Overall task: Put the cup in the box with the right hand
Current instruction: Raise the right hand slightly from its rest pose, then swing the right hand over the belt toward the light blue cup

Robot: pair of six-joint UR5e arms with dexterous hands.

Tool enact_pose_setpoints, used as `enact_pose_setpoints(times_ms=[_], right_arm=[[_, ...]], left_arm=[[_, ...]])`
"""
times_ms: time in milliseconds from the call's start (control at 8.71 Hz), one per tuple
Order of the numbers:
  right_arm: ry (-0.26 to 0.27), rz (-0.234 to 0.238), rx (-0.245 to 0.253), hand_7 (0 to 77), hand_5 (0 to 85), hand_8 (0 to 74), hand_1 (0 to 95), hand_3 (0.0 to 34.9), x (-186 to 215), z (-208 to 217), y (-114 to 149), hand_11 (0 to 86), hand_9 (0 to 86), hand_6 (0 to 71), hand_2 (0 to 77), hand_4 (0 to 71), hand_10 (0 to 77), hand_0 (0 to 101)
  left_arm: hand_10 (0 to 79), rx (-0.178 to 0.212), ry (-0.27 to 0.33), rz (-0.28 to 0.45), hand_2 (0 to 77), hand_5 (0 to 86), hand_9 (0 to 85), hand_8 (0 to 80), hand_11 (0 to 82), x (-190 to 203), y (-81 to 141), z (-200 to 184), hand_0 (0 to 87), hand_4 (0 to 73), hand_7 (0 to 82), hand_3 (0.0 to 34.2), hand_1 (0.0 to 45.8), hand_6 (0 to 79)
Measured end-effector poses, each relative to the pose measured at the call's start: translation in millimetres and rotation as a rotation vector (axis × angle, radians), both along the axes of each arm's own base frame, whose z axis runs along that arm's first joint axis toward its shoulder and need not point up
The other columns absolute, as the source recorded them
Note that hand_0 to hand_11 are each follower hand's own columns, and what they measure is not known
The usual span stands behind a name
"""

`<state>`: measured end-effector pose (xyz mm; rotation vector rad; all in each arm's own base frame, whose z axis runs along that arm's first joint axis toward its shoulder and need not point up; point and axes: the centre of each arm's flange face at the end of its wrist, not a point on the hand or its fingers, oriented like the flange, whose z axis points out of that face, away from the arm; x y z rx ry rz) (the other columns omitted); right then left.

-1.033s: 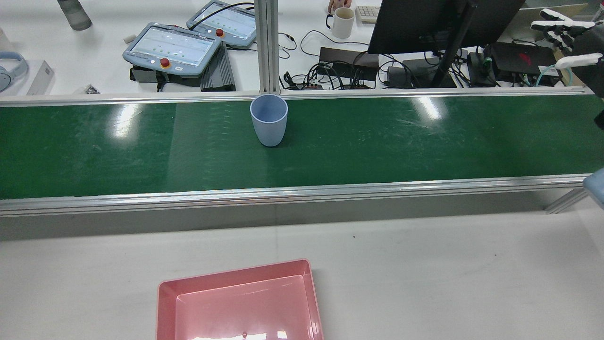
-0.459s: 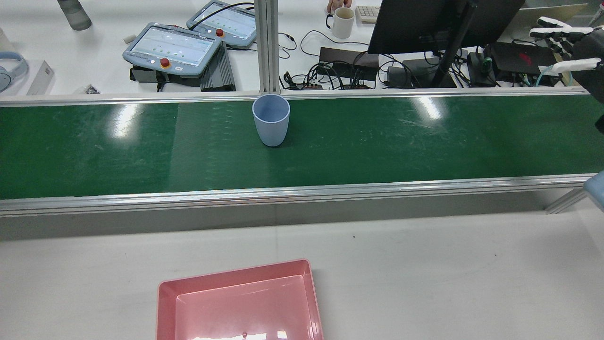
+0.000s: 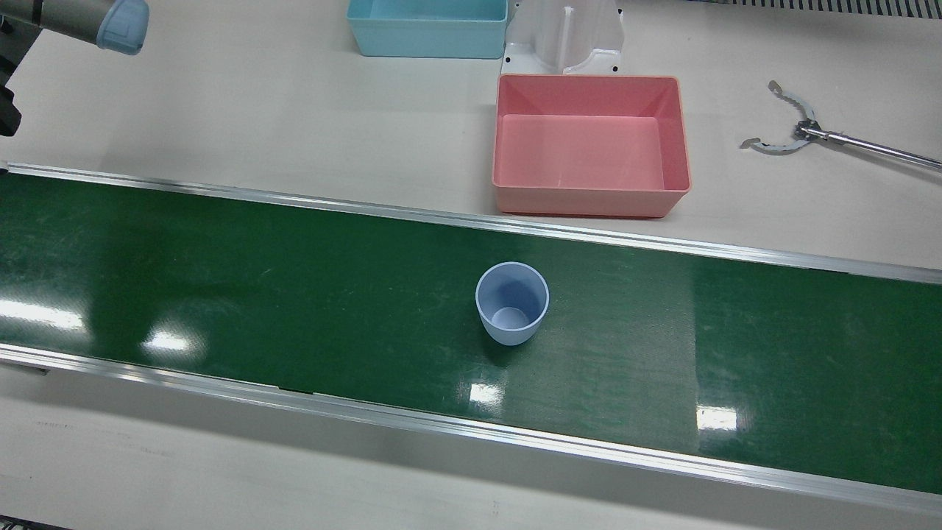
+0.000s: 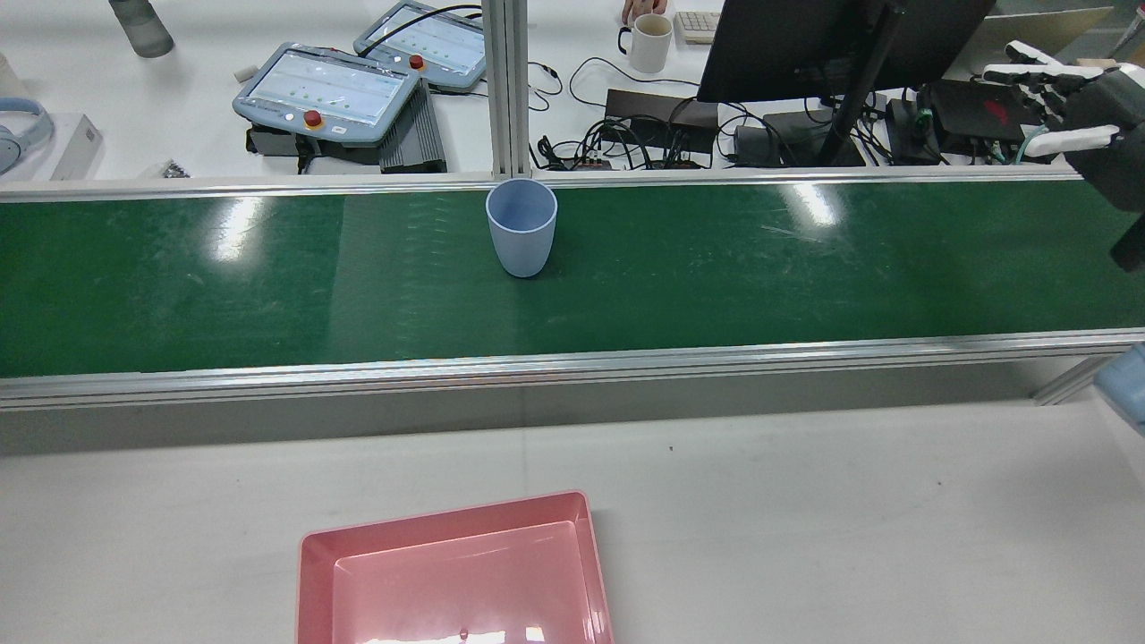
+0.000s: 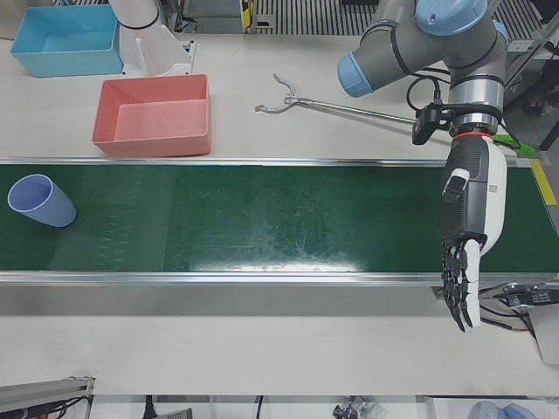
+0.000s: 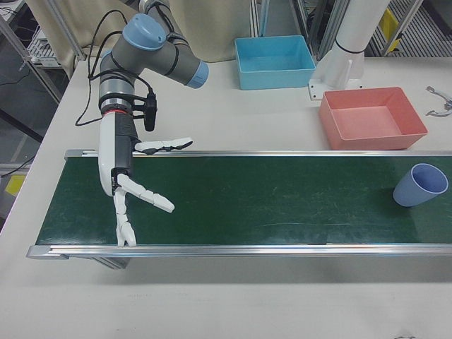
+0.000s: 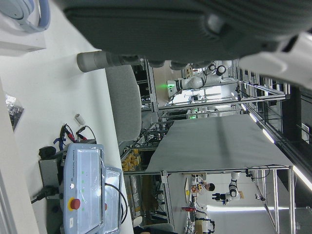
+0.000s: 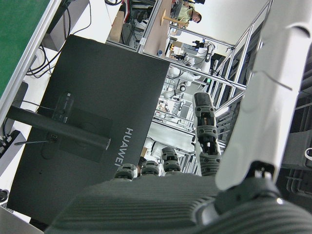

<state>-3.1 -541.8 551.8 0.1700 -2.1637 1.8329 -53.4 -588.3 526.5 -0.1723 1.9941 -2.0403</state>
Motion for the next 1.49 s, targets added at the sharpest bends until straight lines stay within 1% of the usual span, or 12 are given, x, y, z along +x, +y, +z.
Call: enact_pose_setpoints(times_ms=[115, 344, 918, 1148, 1377, 1492], right_arm=[[-0.006, -0.006, 0.009, 10.4, 6.0, 3.3, 13.6, 0.0, -12, -4, 0, 5.4, 5.4, 2.7, 0.5, 22.9, 2.2, 55], [-0.016, -0.019, 0.019, 9.3, 6.0, 3.3, 13.1, 0.0, -29, -8, 0, 6.0, 5.4, 2.7, 0.5, 22.9, 3.3, 54], [-0.016, -0.036, 0.020, 11.4, 6.0, 3.3, 12.0, 0.0, -42, -8, -1, 6.0, 5.4, 3.3, 0.5, 24.0, 3.3, 54], [-0.016, -0.053, 0.027, 11.4, 6.0, 3.3, 12.0, 0.0, -52, -12, -2, 6.0, 5.4, 3.3, 0.5, 24.5, 2.7, 54], [0.000, -0.075, 0.049, 11.4, 6.0, 3.3, 12.0, 0.0, -68, -21, -5, 6.0, 5.4, 3.3, 0.5, 24.5, 3.3, 53], [0.012, -0.090, 0.071, 11.4, 6.0, 2.7, 12.0, 0.0, -81, -32, -10, 6.0, 5.4, 3.3, 0.5, 24.5, 3.3, 53]], left_arm=[[0.0, 0.000, 0.000, 0.000, 0.5, 0.0, 0.5, 0.0, 0.0, 0, 0, 0, 0.0, 0.0, 0.0, 0.0, 0.5, 0.0], [0.0, 0.000, 0.000, 0.000, 0.5, 0.0, 0.5, 0.0, 0.0, 0, 0, 0, 0.0, 0.0, 0.0, 0.0, 0.5, 0.0], [0.0, 0.000, 0.000, 0.000, 0.5, 0.0, 0.0, 0.0, 0.0, 0, 0, 0, 0.0, 0.0, 0.0, 0.0, 0.5, 0.0], [0.0, 0.000, 0.001, 0.000, 0.5, 0.0, 0.5, 0.0, 0.0, 0, 0, 0, 0.0, 0.0, 0.0, 0.0, 0.5, 0.0], [0.0, 0.000, 0.000, 0.000, 0.5, 0.0, 0.0, 0.0, 0.0, 0, 0, 0, 0.0, 0.0, 0.0, 0.0, 0.5, 0.0], [0.0, 0.000, 0.000, 0.000, 0.5, 0.0, 0.5, 0.0, 0.0, 0, 0, 0, 0.0, 0.0, 0.0, 0.0, 0.5, 0.0]])
